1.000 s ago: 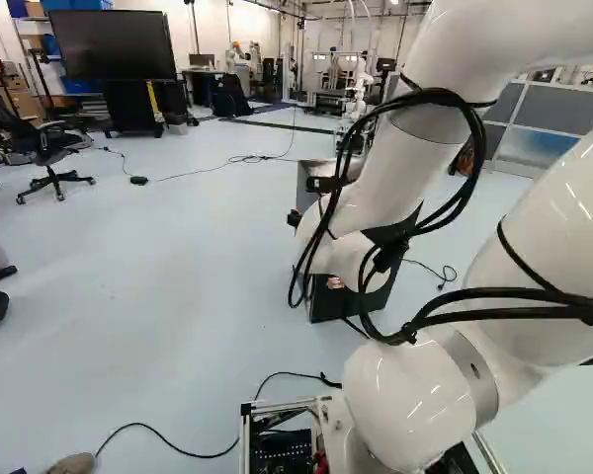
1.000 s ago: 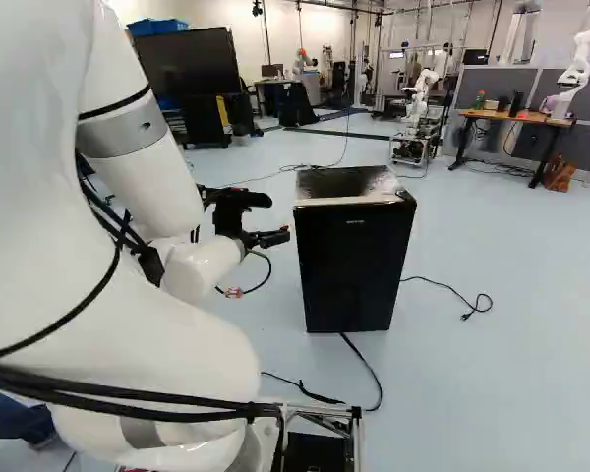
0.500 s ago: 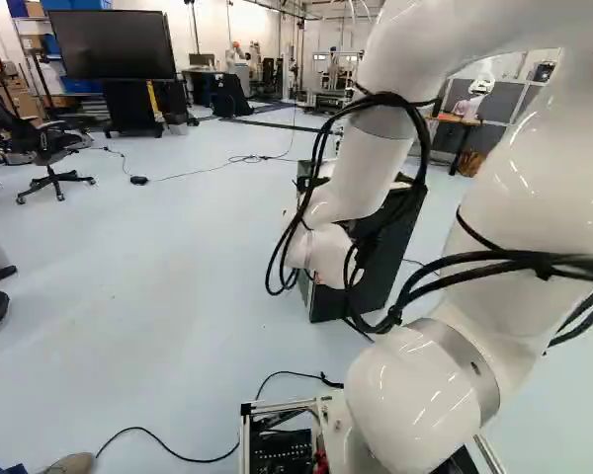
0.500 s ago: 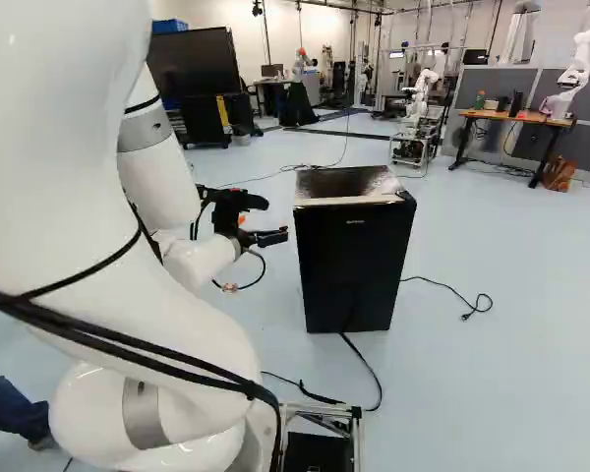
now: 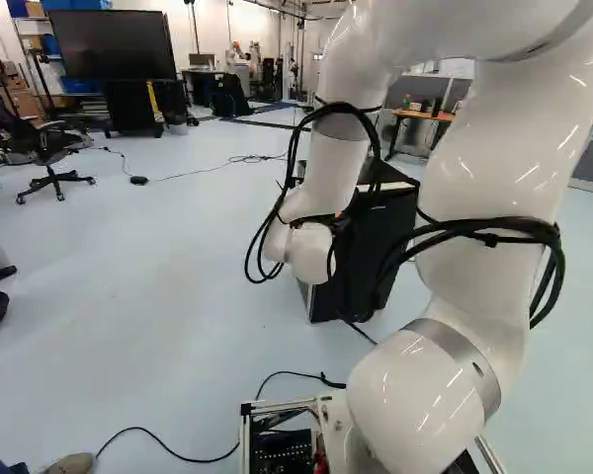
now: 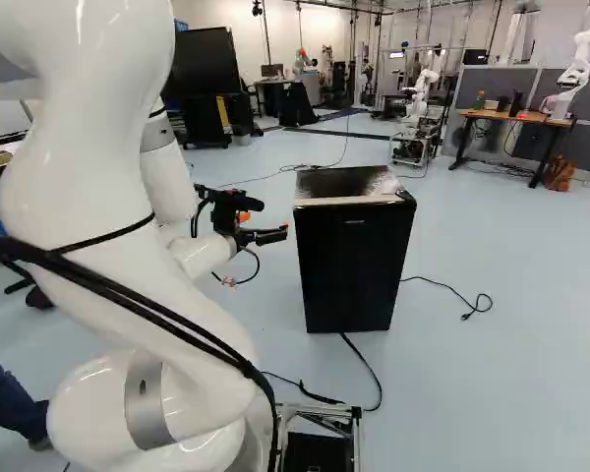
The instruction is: Grab a drink from the fridge
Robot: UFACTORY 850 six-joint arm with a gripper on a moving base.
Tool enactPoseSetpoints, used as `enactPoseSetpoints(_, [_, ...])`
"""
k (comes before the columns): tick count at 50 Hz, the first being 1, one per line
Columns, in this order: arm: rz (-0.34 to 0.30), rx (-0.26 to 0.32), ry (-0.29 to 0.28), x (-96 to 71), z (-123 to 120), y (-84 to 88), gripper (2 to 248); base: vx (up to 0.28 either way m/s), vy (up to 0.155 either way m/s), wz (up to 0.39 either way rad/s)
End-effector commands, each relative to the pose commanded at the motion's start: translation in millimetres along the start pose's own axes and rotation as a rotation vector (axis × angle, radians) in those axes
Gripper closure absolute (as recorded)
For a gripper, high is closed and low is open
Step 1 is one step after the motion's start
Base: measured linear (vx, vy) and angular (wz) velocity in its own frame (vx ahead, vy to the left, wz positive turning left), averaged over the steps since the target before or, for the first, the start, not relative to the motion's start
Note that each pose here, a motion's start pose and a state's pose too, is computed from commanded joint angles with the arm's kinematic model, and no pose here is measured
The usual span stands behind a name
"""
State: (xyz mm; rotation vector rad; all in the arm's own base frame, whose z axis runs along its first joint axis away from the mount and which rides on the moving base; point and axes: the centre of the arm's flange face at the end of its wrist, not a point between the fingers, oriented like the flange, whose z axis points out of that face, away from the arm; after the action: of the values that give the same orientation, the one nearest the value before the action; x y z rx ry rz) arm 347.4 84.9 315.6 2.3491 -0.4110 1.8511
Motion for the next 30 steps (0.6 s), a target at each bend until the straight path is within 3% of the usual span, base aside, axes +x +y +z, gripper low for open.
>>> enactPoseSetpoints(30, [0.017, -0.169, 0.096, -20.5, 43.2, -32.7, 3, 0.0, 0.0, 0.0])
